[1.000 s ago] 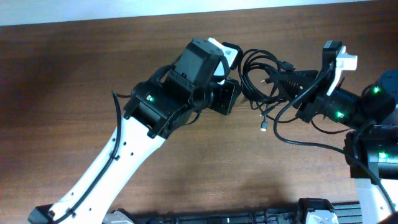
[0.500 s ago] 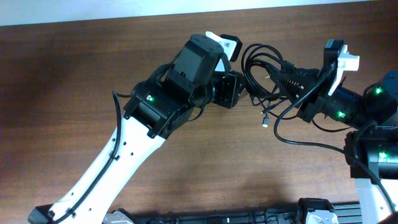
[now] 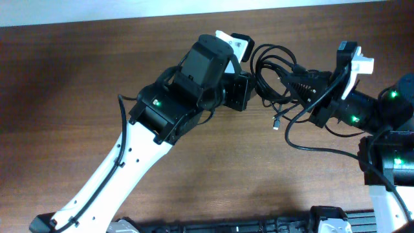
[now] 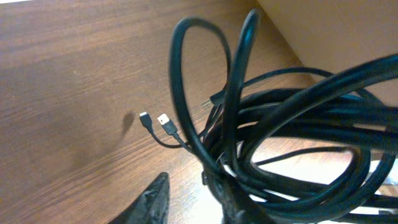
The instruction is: Untangle cables
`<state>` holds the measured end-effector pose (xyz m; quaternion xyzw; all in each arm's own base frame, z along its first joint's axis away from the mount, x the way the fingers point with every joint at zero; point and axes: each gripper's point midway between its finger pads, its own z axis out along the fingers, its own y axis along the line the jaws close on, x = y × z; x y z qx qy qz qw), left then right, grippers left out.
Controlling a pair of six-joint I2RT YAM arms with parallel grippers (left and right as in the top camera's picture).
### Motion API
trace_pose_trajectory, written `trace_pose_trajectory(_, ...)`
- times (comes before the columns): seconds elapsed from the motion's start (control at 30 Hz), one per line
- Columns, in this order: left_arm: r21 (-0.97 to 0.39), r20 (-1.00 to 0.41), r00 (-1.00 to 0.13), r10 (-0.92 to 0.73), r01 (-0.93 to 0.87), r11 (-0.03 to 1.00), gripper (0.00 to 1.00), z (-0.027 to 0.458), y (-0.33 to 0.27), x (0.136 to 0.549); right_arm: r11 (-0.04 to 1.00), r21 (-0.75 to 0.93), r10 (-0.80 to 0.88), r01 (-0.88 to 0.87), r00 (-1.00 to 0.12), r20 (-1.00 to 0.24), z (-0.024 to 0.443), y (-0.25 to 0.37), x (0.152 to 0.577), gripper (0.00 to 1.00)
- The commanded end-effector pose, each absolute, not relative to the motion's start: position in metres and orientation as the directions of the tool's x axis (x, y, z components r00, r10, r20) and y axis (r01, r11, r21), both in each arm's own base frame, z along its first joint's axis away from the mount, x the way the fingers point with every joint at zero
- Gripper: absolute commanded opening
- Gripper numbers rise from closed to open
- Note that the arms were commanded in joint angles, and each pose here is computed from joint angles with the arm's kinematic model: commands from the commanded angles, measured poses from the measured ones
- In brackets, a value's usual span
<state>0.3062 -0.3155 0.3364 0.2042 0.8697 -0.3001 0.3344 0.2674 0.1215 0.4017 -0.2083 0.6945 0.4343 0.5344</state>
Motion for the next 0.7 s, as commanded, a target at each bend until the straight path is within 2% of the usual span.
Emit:
trace_pose_trajectory(0.0, -0.294, -0.765, -0.604, 0.223, 0.635, 0.714, 0.19, 0.349, -0.311, 0.305, 0.521, 0.390, 0.172, -0.759, -0.354, -0.919, 0.402, 0.123, 0.264, 0.04)
trace_pose_trajectory(0.27, 0.109, -0.863, -0.193, 0.467, 0.832, 0.545, 0.61, 0.389, -0.292, 0.285, 0.551, 0.486, 0.197, -0.678, -0.460, -0.866, 0.377, 0.117, 0.281, 0.04)
trace_pose_trajectory(0.4, 0.240, -0.847, -0.056, 0.529, 0.847, 0.474, 0.82, 0.397, -0.288, 0.280, 0.543, 0.515, 0.199, -0.663, -0.494, -0.846, 0.370, 0.118, 0.284, 0.04)
trace_pose_trajectory(0.43, 0.264, -0.839, -0.033, 0.543, 0.849, 0.459, 0.90, 0.397, -0.288, 0.280, 0.538, 0.519, 0.198, -0.665, -0.499, -0.844, 0.370, 0.119, 0.283, 0.04)
trace_pose_trajectory(0.5, 0.327, -0.810, 0.029, 0.586, 0.852, 0.409, 0.99, 0.393, -0.289, 0.281, 0.509, 0.522, 0.189, -0.685, -0.503, -0.844, 0.372, 0.122, 0.278, 0.04)
trace_pose_trajectory(0.67, 0.486, -0.682, 0.205, 0.702, 0.844, 0.226, 0.99, 0.377, -0.286, 0.277, 0.418, 0.533, 0.161, -0.736, -0.517, -0.840, 0.377, 0.131, 0.262, 0.04)
